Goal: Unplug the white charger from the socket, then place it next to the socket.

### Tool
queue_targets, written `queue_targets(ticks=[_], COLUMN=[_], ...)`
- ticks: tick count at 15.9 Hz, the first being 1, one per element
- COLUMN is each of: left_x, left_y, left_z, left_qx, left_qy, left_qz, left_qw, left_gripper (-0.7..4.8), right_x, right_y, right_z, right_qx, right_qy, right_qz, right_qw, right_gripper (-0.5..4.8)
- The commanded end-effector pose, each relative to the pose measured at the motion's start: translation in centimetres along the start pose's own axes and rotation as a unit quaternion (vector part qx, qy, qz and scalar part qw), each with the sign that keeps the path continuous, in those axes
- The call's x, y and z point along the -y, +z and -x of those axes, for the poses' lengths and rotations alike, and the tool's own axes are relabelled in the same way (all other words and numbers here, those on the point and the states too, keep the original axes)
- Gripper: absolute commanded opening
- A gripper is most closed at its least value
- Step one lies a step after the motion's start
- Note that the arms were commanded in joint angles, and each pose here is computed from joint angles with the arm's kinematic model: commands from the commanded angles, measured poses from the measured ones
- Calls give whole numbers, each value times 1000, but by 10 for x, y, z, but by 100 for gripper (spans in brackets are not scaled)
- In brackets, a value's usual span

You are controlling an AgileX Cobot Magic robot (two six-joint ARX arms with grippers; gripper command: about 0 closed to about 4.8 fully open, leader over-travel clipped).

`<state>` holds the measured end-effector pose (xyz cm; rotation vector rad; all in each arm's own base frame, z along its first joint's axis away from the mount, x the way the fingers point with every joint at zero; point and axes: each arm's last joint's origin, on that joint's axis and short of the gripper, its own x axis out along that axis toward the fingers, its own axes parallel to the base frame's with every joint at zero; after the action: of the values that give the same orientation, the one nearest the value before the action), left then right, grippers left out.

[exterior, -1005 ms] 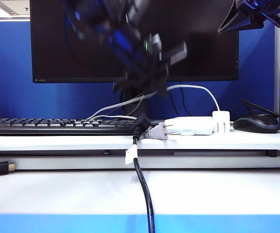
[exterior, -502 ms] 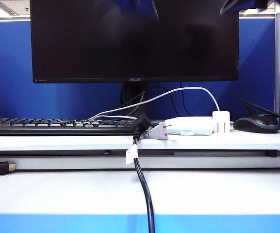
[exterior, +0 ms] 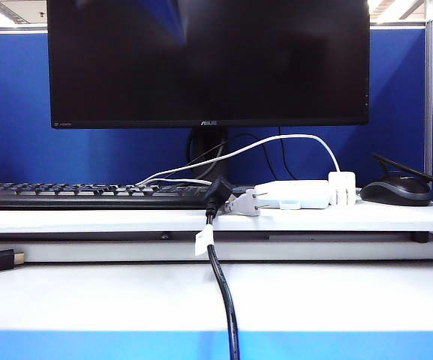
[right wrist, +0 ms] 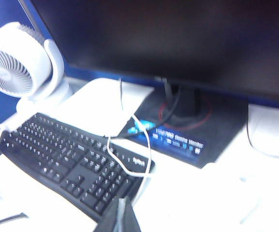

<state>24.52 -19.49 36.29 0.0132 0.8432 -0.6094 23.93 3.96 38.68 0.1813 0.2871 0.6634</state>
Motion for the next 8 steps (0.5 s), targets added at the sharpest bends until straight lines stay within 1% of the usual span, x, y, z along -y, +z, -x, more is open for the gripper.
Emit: queue_targets(ticks=[1, 3, 5, 7, 8], left_x=[-7, -11, -13, -13, -14], left_y=[-26, -38, -42, -43, -44], left_z=[-38, -62, -79, -97, -104], left_qx=[-65, -92, -109, -118, -120], left_qy=[-33, -34, -37, -71, -71], left_qz=[-28, -30, -27, -22, -22], left_qw=[997, 995, 993, 990, 990], left_gripper=[-5, -5, -5, -5, -5], right_x=[-1, -1, -1, -2, -2], right_y=[3, 3, 3, 3, 3], right_z=[2, 2, 2, 2, 2], right_qx=[10, 10, 10, 10, 10], right_qy=[-2, -2, -2, -2, -2], right_qz=[8, 8, 8, 8, 8], right_qw=[1000, 1000, 1000, 1000, 1000], right_gripper=[-8, -8, -8, -8, -8])
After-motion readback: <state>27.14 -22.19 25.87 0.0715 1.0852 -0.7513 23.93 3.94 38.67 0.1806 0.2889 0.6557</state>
